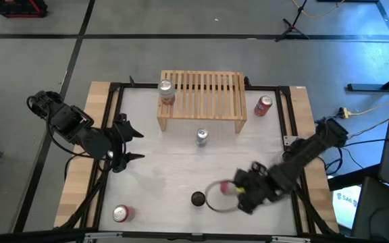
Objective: Place canned beverage on shelf
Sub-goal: Put the pink soda can on the shelf aligned with the other pink soda can
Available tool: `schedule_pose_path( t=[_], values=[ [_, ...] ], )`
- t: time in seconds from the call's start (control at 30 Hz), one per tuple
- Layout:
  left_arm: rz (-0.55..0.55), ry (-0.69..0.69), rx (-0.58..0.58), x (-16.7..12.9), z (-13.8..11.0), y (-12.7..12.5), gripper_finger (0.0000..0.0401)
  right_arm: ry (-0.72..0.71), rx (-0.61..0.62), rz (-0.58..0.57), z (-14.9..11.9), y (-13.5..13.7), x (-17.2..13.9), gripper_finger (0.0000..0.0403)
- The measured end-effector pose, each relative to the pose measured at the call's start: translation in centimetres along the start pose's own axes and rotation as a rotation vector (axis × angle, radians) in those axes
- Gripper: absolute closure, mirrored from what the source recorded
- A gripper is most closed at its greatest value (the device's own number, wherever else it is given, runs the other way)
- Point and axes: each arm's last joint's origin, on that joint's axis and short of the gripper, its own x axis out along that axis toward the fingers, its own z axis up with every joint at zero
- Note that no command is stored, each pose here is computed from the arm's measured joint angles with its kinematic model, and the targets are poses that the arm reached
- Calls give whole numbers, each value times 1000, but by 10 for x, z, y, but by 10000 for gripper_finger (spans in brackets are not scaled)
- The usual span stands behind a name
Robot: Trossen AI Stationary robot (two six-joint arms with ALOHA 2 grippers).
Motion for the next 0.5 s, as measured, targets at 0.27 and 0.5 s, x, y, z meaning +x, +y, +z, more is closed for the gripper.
schedule_pose_path(
  t=[0.27, 0.5],
  values=[
    [9, 21, -71, 0, -2, 1, 76, -48, -149, -34, 79, -33, 9, 137],
    [41, 104, -140, 4, -13, 3, 76, 91, -232, -72, 134, -42, 32, 137]
  ],
)
